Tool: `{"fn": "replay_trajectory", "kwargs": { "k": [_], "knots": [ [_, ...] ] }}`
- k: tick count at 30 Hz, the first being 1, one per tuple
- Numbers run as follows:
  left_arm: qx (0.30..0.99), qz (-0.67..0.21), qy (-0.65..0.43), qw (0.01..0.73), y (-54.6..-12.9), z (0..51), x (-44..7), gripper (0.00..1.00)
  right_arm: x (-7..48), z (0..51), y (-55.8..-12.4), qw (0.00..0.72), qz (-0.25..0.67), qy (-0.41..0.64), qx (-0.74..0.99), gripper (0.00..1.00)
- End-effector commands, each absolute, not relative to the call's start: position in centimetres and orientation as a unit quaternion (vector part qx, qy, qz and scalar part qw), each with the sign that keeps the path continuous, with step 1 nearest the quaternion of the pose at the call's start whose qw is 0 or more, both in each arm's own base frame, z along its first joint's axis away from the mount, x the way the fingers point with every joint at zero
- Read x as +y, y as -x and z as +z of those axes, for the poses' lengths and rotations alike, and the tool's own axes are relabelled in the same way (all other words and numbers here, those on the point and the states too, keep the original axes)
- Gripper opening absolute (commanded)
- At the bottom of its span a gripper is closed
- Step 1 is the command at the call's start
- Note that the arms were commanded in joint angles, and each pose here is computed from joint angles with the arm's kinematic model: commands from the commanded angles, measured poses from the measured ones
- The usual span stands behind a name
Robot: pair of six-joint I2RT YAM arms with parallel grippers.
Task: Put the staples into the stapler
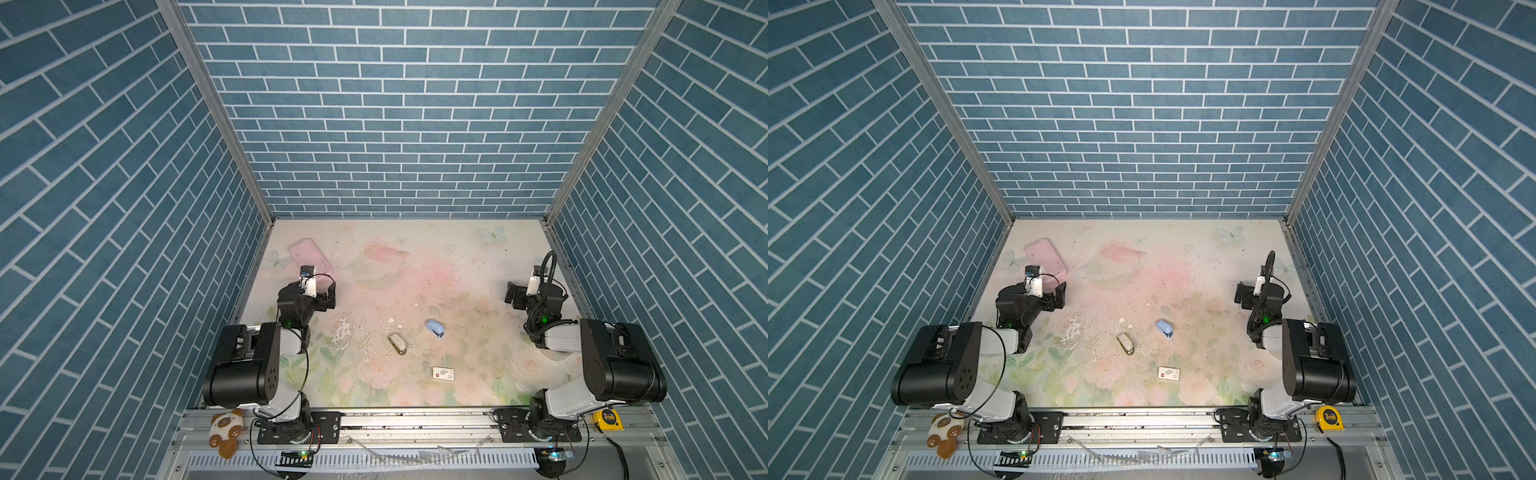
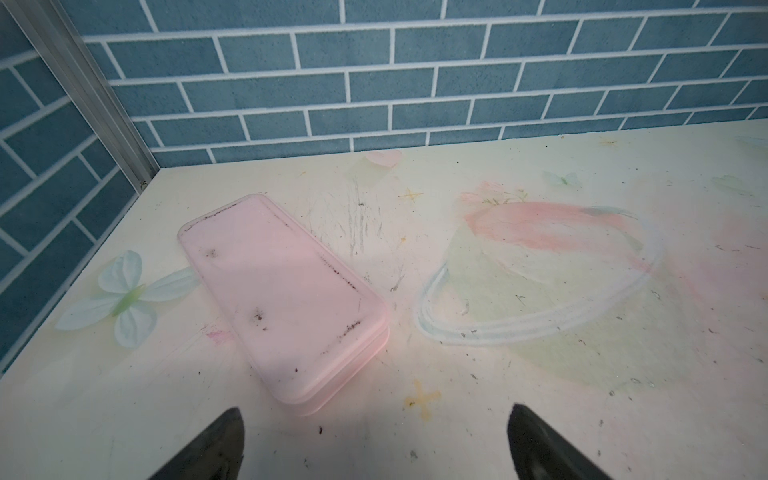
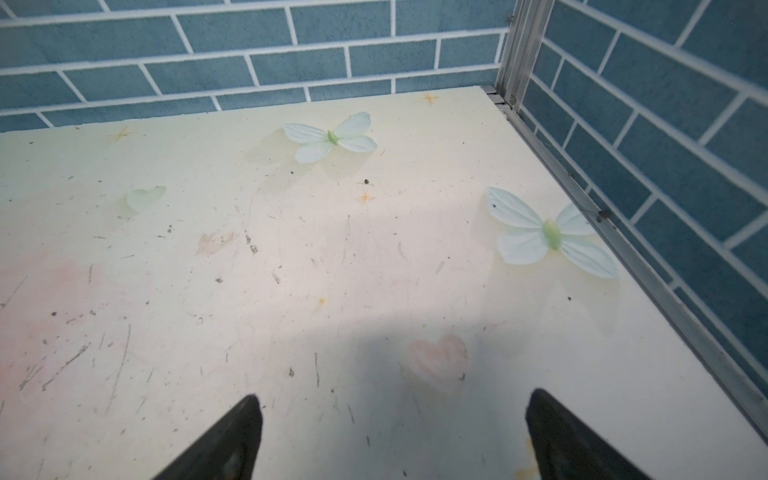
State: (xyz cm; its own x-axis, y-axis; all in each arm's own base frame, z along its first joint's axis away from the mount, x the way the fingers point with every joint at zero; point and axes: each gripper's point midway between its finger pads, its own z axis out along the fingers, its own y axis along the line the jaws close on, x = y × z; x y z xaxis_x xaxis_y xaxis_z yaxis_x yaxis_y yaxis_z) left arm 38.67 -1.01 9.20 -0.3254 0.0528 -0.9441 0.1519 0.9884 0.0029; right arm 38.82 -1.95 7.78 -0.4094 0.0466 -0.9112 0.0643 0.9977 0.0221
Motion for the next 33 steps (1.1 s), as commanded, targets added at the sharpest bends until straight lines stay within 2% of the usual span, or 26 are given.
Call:
{"fn": "replay_trajectory", "kwargs": {
  "k": [1,9,13,16,18,20,26,33],
  "knots": [
    [0.809,-0.047,-0.074,0.581,-39.1,9.7,-1.7,1.00,-2.4,9.0,-39.5,0.561,-0.025,-0.029,0.827,0.99],
    [0.813,-0.086,-0.127,0.561,-39.0,13.8,-3.8,1.00,-3.5,13.6,-38.7,0.529,-0.042,-0.072,0.845,0.99],
    [0.834,-0.129,-0.168,0.510,-37.7,16.4,-5.6,1.00,-3.0,14.3,-36.6,0.473,0.008,-0.146,0.869,0.99],
    [0.836,-0.203,-0.280,0.425,-33.5,18.1,-9.2,1.00,0.1,14.4,-34.5,0.415,0.093,-0.149,0.893,0.99],
    [0.833,-0.220,-0.327,0.388,-31.0,19.2,-10.8,1.00,2.9,14.4,-32.9,0.390,0.170,-0.150,0.893,0.99],
    [0.821,-0.227,-0.380,0.362,-28.2,19.6,-12.3,1.00,4.4,14.1,-31.1,0.360,0.197,-0.152,0.899,0.99],
    [0.763,-0.191,-0.536,0.306,-20.4,18.3,-16.7,1.00,8.6,12.3,-25.4,0.231,0.284,-0.156,0.917,0.93],
    [0.707,-0.226,-0.610,0.277,-16.1,17.1,-22.9,1.00,12.4,11.4,-20.4,0.126,0.377,-0.159,0.904,0.90]
  ]
}}
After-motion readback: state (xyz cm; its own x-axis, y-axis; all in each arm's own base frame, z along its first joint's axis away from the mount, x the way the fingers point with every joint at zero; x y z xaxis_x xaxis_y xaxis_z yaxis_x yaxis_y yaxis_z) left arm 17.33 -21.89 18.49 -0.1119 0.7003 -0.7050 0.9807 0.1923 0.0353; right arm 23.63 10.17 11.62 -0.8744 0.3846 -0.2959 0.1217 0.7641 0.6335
